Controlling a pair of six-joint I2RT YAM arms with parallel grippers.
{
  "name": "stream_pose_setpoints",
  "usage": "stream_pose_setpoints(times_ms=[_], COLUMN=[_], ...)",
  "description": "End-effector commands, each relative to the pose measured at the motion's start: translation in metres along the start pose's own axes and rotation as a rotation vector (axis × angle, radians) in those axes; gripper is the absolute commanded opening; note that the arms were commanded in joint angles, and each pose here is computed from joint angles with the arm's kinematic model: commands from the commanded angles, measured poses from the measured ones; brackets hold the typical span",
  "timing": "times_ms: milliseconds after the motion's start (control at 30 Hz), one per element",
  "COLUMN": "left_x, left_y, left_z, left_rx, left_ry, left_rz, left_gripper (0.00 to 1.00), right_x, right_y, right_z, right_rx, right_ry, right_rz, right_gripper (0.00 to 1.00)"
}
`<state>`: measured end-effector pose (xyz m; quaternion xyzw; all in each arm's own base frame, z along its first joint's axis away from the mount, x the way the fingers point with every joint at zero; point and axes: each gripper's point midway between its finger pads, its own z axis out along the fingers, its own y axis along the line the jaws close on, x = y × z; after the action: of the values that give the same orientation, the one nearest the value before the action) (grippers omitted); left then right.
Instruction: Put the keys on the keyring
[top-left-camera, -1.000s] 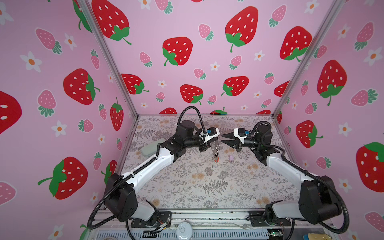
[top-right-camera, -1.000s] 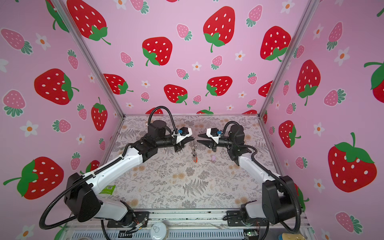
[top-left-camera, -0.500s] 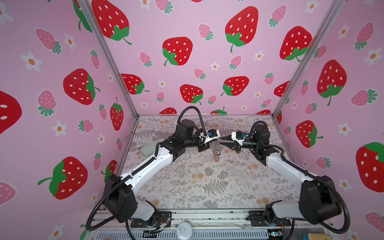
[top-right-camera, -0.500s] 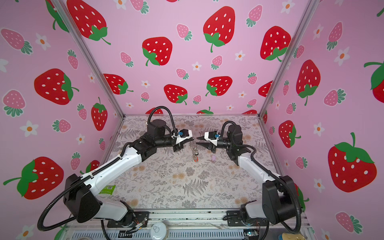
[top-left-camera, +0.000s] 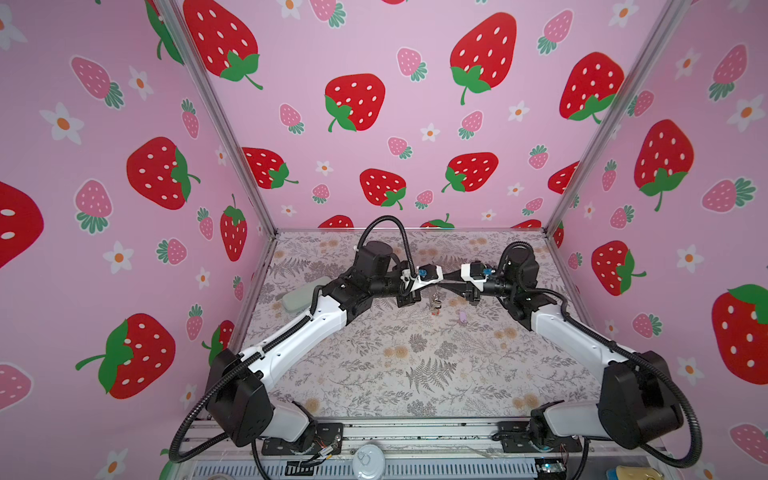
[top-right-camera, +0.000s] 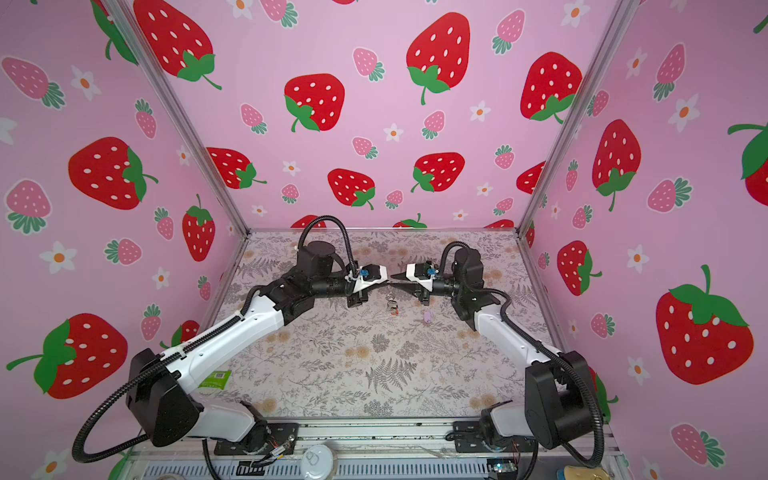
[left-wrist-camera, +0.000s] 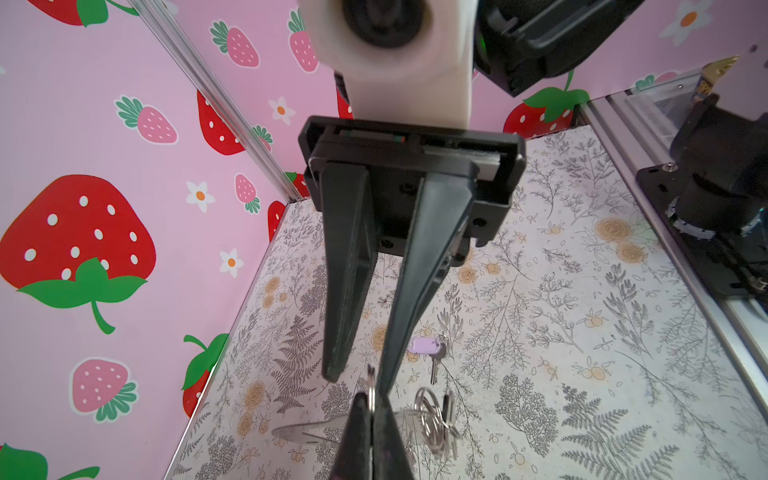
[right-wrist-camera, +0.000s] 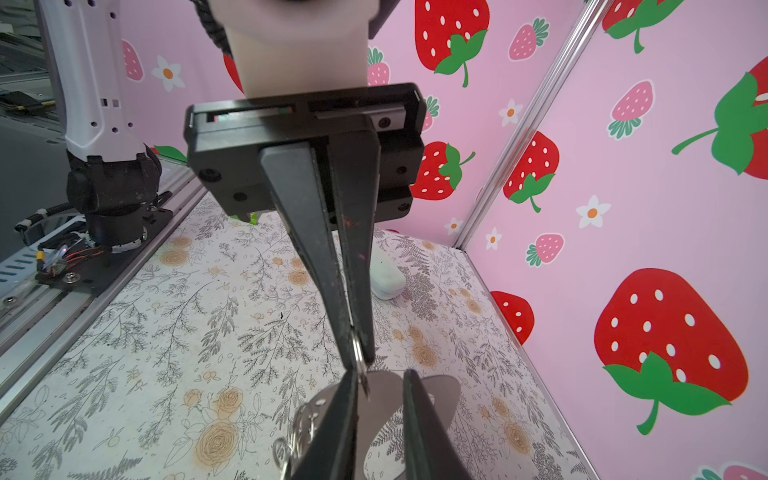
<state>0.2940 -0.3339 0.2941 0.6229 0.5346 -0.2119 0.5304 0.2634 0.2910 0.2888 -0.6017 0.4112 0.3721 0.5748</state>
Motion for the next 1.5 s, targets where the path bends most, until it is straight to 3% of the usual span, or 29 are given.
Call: stream_pose_setpoints(times_ms=[0, 467, 767, 1467], left_x=[-0.036, -0.036, -0.037, -0.031], left_y=[0.010, 0.011, 0.012, 0.013], left_z=[-0.015, -0.012, -0.011, -0.008], left_rx=[-0.040, -0.047, -0.046, -0.042], left_ry=[-0.071, -0.064, -0.065, -0.040], left_rz=[0.094, 0.109, 0.114, 0.126], left_gripper=[0.01, 0.02, 0.02, 0.02], right_x=[-0.011, -0.018, -0.018, -0.026], right_y=[0.001, 0.005, 0.005, 0.006], right_z=[0.002, 0.000, -0.001, -0.006], right_rx=[-0.017, -0.034, -0.032, -0.049], right_ry=[-0.011, -0.020, -0.021, -0.047], right_rz=[-0.070, -0.119, -0.130, -0.151], right_gripper=[0.19, 0.06, 0.16, 0.16])
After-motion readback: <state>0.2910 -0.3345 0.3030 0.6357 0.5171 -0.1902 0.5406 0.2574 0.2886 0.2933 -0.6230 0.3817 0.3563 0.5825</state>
